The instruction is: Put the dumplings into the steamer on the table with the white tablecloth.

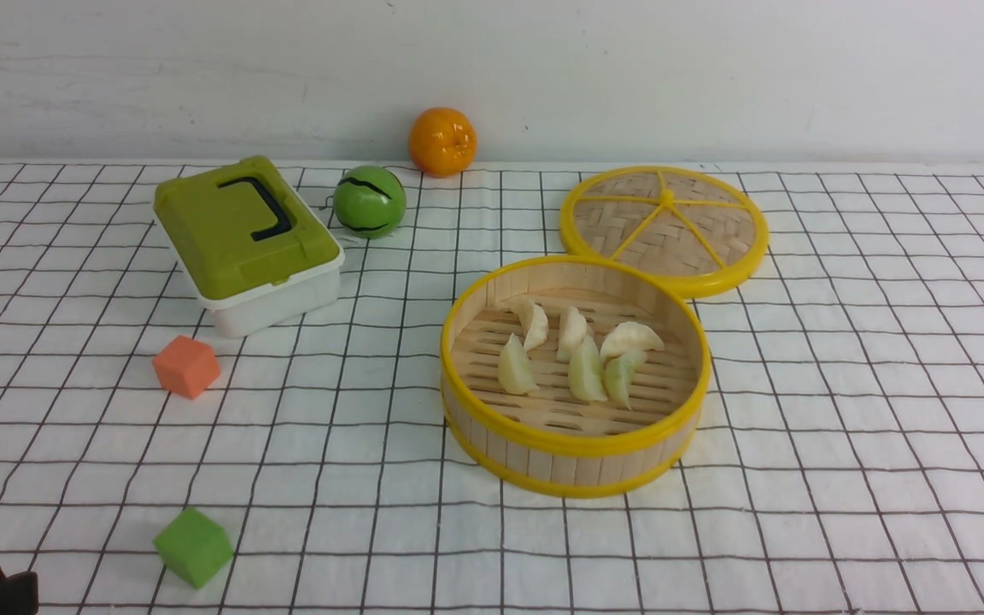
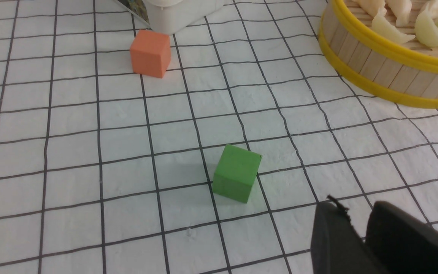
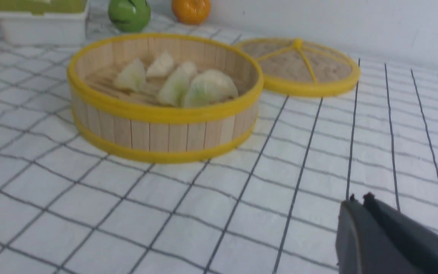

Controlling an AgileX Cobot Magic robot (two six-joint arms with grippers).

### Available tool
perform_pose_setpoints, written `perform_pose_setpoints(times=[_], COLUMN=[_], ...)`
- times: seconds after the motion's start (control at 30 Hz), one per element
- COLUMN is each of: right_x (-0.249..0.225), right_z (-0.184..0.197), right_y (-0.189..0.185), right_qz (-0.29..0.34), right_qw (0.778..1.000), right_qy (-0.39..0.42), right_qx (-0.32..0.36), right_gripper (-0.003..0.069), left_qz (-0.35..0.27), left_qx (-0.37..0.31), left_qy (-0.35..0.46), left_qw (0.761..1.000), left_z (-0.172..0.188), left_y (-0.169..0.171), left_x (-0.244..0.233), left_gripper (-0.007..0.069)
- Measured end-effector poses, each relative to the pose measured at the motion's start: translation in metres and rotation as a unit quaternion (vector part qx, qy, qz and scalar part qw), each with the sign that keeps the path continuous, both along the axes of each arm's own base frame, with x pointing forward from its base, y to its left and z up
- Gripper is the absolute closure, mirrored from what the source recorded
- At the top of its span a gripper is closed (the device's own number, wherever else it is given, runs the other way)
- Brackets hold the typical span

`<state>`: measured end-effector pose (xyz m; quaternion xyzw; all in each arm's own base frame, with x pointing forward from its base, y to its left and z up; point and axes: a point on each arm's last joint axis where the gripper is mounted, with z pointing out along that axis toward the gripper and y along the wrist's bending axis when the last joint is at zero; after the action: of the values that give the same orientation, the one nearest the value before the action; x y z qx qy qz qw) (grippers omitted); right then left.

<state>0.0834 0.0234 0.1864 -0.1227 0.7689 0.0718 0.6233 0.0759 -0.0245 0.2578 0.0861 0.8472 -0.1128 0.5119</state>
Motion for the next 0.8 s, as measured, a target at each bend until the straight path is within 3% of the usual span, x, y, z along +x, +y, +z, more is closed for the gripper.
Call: perform_pose_setpoints(times=[0.13, 0.37, 0.57, 0.8], right_x=[-0.007, -0.025, -0.030, -0.031], right_z=[-0.008, -0.007, -0.013, -0.014], right_y=[-0.004, -0.017, -0.023, -0.022], right_qz=[-0.011, -0.064, -0.137, -0.145], right_qw=[0.999, 0.998, 0.988, 0.983], right_qy=[0.038, 0.005, 0.039, 0.062], right_qx=[-0.016, -0.007, 0.058, 0.094], right_gripper=[0.0658, 0.0659, 0.0664, 0.0664], left_qz=[0.000, 0.001, 0.002, 0.003], left_qx=[0.000, 0.001, 0.001, 0.003], left_qy=[0.000, 0.001, 0.004, 0.006], left_qw=[1.000, 1.000, 1.000, 1.000], left_z=[0.000, 0.000, -0.001, -0.001], left_y=[0.000, 0.000, 0.000, 0.001], left_x=[0.000, 0.000, 0.000, 0.000], left_gripper=[0.0482, 0.0481, 0.0476, 0.0469])
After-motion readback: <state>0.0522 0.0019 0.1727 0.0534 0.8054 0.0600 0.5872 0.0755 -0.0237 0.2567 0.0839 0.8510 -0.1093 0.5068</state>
